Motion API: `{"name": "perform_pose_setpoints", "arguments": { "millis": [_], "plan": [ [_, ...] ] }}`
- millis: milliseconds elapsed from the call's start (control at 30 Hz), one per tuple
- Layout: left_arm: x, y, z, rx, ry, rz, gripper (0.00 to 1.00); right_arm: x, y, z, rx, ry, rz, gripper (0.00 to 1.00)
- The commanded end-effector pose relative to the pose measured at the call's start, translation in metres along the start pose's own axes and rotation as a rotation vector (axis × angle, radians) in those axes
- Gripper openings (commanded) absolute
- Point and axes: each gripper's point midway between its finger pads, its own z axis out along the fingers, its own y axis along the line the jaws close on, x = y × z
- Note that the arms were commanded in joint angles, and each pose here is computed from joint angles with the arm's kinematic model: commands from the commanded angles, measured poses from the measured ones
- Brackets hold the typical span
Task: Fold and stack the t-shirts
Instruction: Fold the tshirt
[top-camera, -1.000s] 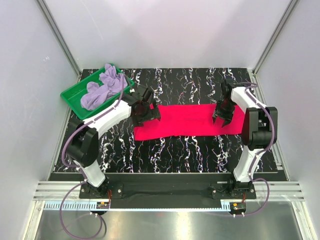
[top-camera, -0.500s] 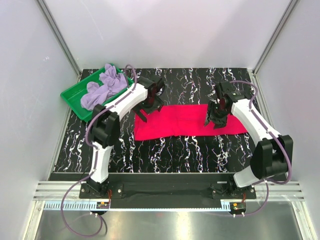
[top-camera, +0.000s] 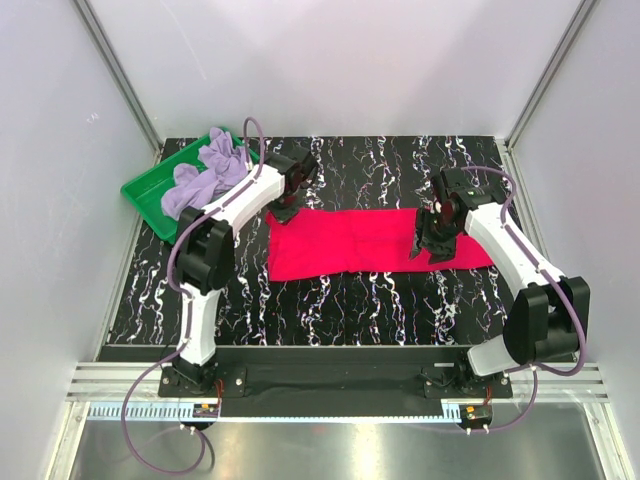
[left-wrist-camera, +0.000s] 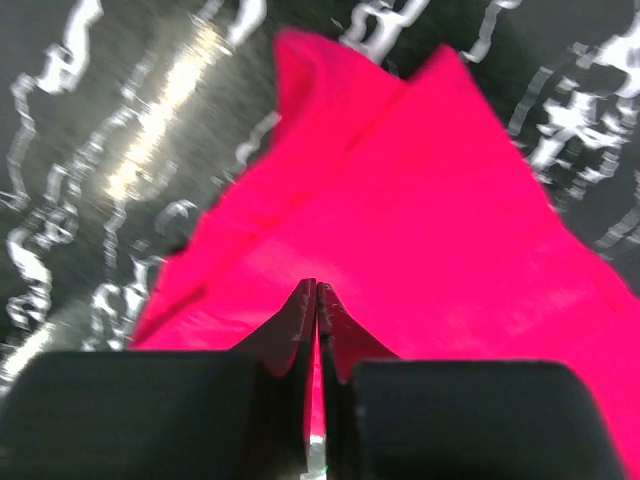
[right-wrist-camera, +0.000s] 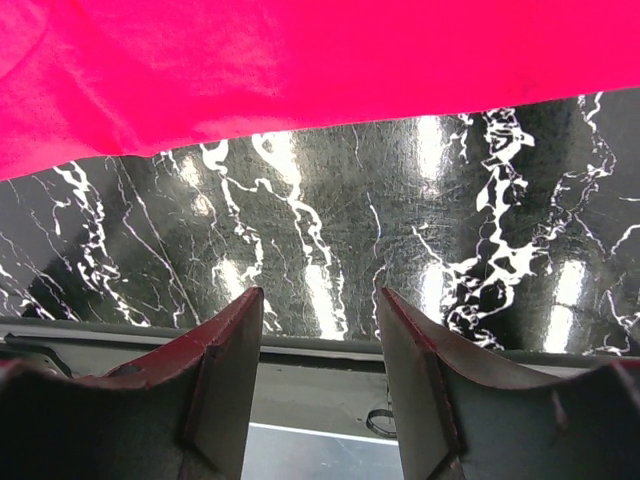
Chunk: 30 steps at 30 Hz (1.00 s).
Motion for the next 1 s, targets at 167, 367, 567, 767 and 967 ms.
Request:
{"name": "perform_pose_setpoints", "arguments": {
  "millis": [167, 367, 567, 767, 967],
  "plan": [
    [-0.039, 0.01, 0.011, 0.025, -0.129, 0.211, 0.0, -0.022, 0.004, -0.013, 0.017, -0.049, -0.03, 0.57],
    [-0.051, 0.0, 0.017, 0.062, -0.171, 0.29, 0.0, -0.011, -0.007, -0.003, 0.056, -0.031, -0.003, 0.57],
    [-0.056, 0.003, 0.034, 0.061, -0.138, 0.272, 0.0, -0.003, -0.008, 0.006, 0.056, -0.004, 0.022, 0.57],
    [-0.07, 0.012, 0.056, 0.04, -0.134, 0.259, 0.0, -0.004, -0.009, 0.005, 0.065, -0.007, 0.03, 0.57],
    [-0.077, 0.008, 0.077, 0.038, -0.099, 0.297, 0.0, -0.003, -0.009, 0.004, 0.071, 0.005, 0.045, 0.57]
  ]
}}
